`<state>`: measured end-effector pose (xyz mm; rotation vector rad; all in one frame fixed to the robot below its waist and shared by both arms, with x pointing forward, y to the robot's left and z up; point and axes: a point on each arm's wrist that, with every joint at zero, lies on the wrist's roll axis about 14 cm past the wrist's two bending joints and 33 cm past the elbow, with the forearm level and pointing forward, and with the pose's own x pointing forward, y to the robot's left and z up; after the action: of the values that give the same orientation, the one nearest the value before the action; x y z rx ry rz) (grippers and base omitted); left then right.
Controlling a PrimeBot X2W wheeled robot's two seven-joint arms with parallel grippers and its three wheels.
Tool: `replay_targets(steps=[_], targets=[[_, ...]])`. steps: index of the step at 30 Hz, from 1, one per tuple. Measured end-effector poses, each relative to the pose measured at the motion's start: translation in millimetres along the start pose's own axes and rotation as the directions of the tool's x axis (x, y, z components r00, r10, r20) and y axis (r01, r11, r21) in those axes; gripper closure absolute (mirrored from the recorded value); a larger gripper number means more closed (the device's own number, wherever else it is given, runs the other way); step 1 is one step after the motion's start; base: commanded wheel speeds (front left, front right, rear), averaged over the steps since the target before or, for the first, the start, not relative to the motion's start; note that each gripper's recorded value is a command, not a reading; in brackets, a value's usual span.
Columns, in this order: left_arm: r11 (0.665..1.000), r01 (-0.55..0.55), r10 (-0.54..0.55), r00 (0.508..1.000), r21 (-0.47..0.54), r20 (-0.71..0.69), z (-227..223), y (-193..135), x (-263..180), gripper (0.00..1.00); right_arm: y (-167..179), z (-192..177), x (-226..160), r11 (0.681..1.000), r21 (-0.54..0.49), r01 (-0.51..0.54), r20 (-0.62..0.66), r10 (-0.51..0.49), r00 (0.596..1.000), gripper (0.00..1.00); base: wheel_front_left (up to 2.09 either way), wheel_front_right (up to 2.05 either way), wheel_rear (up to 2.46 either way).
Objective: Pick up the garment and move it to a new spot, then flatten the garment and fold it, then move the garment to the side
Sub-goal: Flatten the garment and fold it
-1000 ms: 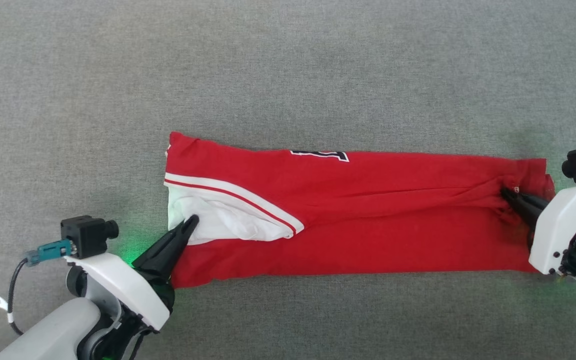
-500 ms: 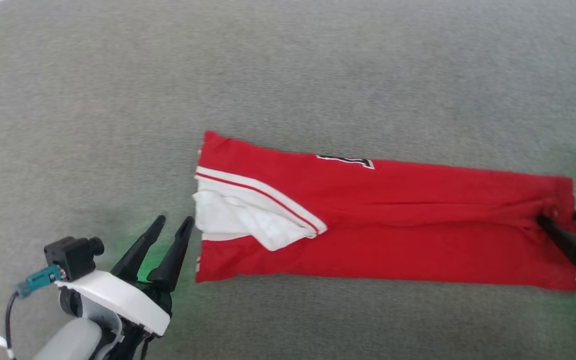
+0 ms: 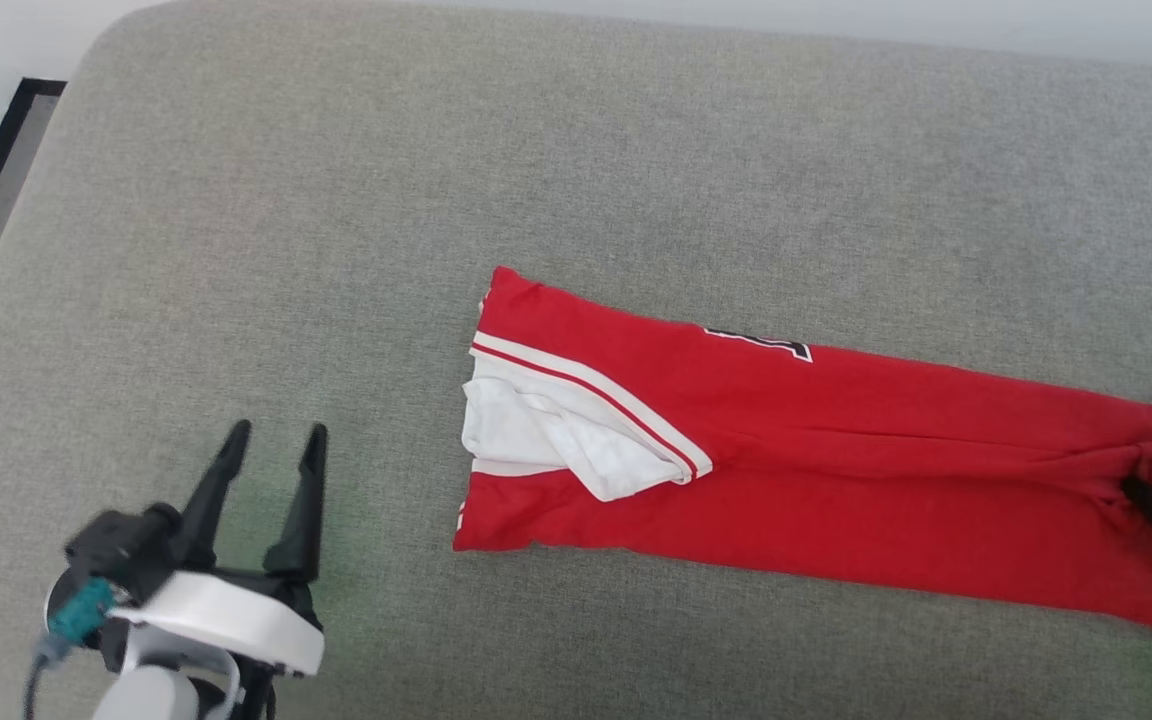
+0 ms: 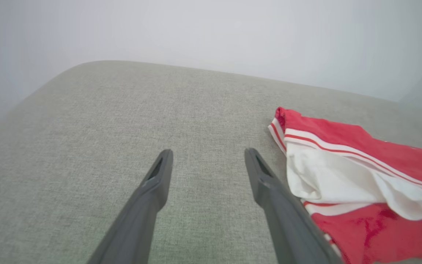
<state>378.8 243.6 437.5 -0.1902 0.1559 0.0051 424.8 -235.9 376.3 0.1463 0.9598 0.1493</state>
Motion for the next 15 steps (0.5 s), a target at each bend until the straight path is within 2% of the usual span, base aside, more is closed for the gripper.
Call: replay_targets(steps=[6,11,12,13,14,15], targets=[[0.992,-0.004,-0.002,0.999,0.129,0.045,11,-7,-7,0.00,1,-4,-1,1.000,0.029,0.001,-0.007,0.000,1.000,0.00,0.00,0.00,0.00],[0.987,-0.005,-0.007,0.998,0.164,0.069,17,-13,-7,0.00,0,-11,1,0.999,0.036,0.007,-0.041,-0.006,0.999,0.00,0.00,0.00,0.00],[0.988,-0.005,-0.006,0.997,0.155,0.073,17,-14,-7,0.00,2,-13,2,0.999,0.032,0.004,-0.052,-0.003,0.999,0.51,0.00,0.00,0.00],[0.988,-0.005,-0.006,0.997,0.157,0.076,17,-15,-6,0.00,3,-13,3,1.000,0.031,0.001,-0.062,0.001,0.998,0.73,0.00,0.00,0.00],[0.987,-0.004,-0.009,0.997,0.160,0.077,18,-16,-6,0.00,4,-14,3,0.999,0.035,-0.002,-0.069,0.005,0.998,1.00,0.00,0.00,0.00],[0.987,-0.002,-0.010,0.997,0.161,0.076,17,-17,-5,0.00,4,-15,4,0.999,0.042,-0.005,-0.073,0.008,0.997,1.00,0.00,0.00,0.00]])
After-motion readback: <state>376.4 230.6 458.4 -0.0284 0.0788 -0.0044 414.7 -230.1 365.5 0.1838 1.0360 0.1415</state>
